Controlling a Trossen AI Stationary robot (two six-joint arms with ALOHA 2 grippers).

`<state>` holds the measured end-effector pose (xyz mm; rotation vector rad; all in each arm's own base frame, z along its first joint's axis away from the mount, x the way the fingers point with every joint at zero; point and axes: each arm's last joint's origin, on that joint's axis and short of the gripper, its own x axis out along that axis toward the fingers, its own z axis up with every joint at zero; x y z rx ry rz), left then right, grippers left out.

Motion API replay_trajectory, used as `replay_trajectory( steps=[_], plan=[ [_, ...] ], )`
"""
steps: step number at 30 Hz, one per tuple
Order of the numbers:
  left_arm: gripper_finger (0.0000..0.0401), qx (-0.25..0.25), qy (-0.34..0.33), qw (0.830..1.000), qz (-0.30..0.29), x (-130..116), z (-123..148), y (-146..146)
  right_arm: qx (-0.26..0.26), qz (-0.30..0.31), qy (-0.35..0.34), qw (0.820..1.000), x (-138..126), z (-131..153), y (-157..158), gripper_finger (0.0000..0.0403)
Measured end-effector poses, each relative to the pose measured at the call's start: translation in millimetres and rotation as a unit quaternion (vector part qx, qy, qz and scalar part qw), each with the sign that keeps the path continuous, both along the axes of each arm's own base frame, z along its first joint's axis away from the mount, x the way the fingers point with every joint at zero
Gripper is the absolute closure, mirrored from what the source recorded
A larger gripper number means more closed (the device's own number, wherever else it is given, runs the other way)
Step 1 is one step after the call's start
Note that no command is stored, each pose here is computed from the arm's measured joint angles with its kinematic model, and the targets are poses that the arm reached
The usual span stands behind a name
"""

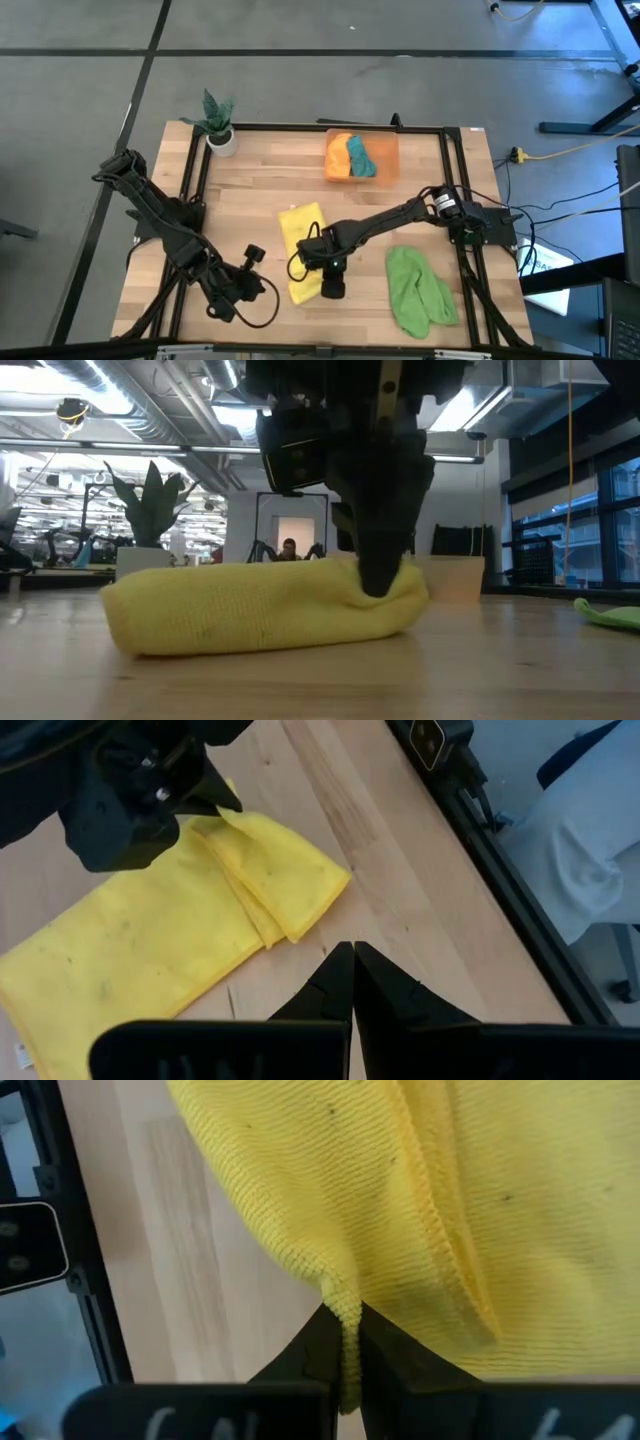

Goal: Roll microfiber towels into tight, uniform cylinder then place into a basket
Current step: Roll the yellow microfiber towel

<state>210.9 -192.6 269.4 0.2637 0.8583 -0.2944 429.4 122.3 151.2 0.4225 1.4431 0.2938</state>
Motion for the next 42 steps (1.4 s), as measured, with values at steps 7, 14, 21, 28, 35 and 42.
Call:
replay_trajectory(
  steps=[7, 14, 21, 28, 35, 42],
  plan=[
    [0.0401, -0.001, -0.001, 1.000, 0.000, 0, 0, 0, 0.002, -0.002, -0.006, 1.000, 1, 0, 0, 0.0379],
    [0.0401, -0.001, -0.002, 1.000, 0.000, 0, 0, 0, 0.004, 0.001, -0.016, 1.000, 3, 1, 1, 0.0379],
    [0.0401, 0.030, -0.021, 0.999, 0.026, 2, -1, 2, 0.008, -0.001, -0.029, 1.000, 5, 2, 1, 0.0379],
    [0.0401, 0.040, -0.036, 0.997, 0.052, 3, 0, 4, 0.010, 0.001, -0.039, 0.999, 7, 2, 2, 0.0379],
    [0.0401, 0.039, -0.037, 0.997, 0.053, 3, 0, 4, 0.013, 0.000, -0.050, 0.999, 9, 3, 2, 0.0379],
    [0.0401, 0.039, -0.037, 0.997, 0.053, 3, 0, 4, 0.015, 0.001, -0.057, 0.998, 10, 4, 3, 0.0379]
  ],
)
